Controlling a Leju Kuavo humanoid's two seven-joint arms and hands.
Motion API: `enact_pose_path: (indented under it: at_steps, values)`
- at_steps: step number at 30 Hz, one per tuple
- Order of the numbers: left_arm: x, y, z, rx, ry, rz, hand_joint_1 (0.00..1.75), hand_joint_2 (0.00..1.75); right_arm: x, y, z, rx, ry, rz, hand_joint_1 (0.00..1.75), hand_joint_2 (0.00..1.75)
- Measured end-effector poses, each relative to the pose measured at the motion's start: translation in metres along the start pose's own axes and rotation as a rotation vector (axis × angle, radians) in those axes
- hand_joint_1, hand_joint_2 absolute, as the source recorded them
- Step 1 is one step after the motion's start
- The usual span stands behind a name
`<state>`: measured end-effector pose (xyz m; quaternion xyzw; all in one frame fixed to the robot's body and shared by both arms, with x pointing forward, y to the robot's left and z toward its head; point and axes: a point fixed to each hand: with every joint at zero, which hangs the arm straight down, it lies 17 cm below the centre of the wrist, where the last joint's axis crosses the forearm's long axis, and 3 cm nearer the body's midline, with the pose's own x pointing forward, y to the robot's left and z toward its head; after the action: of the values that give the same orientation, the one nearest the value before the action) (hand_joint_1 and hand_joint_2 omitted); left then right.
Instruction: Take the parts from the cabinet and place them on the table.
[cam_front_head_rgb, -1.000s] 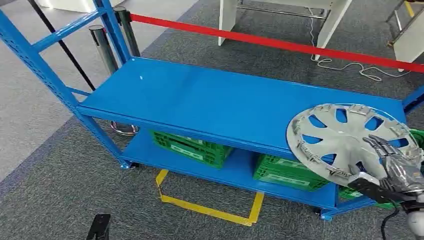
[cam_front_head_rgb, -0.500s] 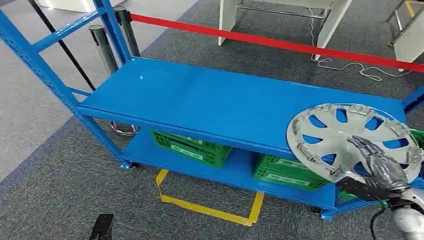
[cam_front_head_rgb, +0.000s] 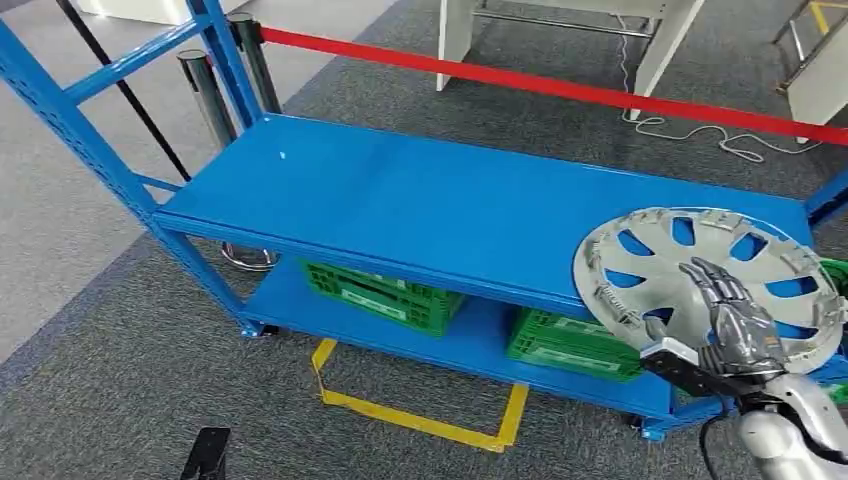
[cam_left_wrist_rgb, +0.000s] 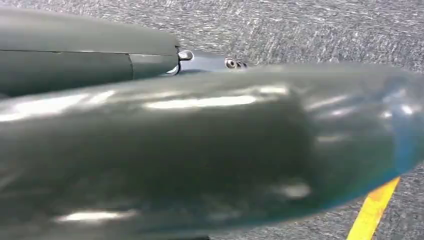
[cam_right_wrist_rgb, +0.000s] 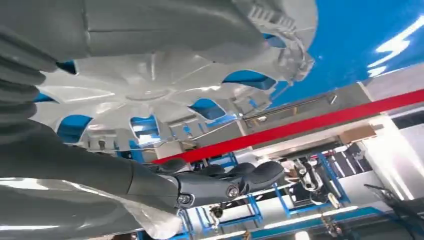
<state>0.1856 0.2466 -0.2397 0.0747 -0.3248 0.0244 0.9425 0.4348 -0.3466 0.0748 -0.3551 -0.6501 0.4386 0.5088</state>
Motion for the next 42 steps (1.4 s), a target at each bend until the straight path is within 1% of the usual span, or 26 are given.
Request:
enact_pose_path:
  at_steps: [4,9,10,12,14,15,17,23,25,29,33,42]
  values:
    - [0.0,0.0,0.0,0.0,0.002,-0.002,0.0,0.0,0.005,0.001,-0.002,-0.008,0.0,-0.003,0.0,0.0]
    - [0.0,0.0,0.0,0.0,0.003,-0.004,0.0,0.0,0.005,0.003,-0.003,-0.025,0.029,0.063,0.0,0.0]
    - [0.0,0.0,0.0,0.001,0.003,-0.004,0.0,0.0,0.006,0.003,-0.003,-0.033,0.036,0.094,0.0,0.0]
    - [-0.001,0.001,0.0,0.005,0.005,-0.006,0.0,0.0,0.005,0.0,-0.003,-0.065,0.056,0.211,0.0,0.0]
    - [-0.002,0.002,0.0,0.009,0.009,-0.007,0.0,0.0,0.007,0.002,-0.003,-0.078,0.071,0.255,0.0,0.0]
    - [-0.002,0.002,0.0,0.01,0.011,-0.008,0.0,0.0,0.008,0.005,-0.002,-0.073,0.081,0.262,0.0,1.75]
    - [-0.002,0.002,0.0,0.01,0.012,-0.008,0.0,0.0,0.008,0.016,0.0,-0.046,0.1,0.28,0.0,1.75]
    - [-0.003,0.001,0.0,0.008,0.017,-0.007,0.0,0.0,-0.012,0.062,0.017,0.124,0.173,0.33,0.0,1.75]
    - [-0.003,0.001,0.0,0.008,0.017,-0.007,0.0,0.0,-0.016,0.07,0.02,0.156,0.183,0.33,0.0,1.75]
    - [-0.003,0.001,0.0,0.008,0.018,-0.006,0.0,0.0,-0.022,0.078,0.02,0.195,0.2,0.344,0.0,1.75]
    - [-0.004,0.001,0.0,0.006,0.021,-0.006,0.0,0.0,-0.028,0.081,0.017,0.212,0.215,0.382,0.0,1.75]
    - [-0.005,0.002,0.0,0.008,0.022,-0.007,0.0,0.0,-0.031,0.089,0.018,0.237,0.218,0.394,0.0,1.75]
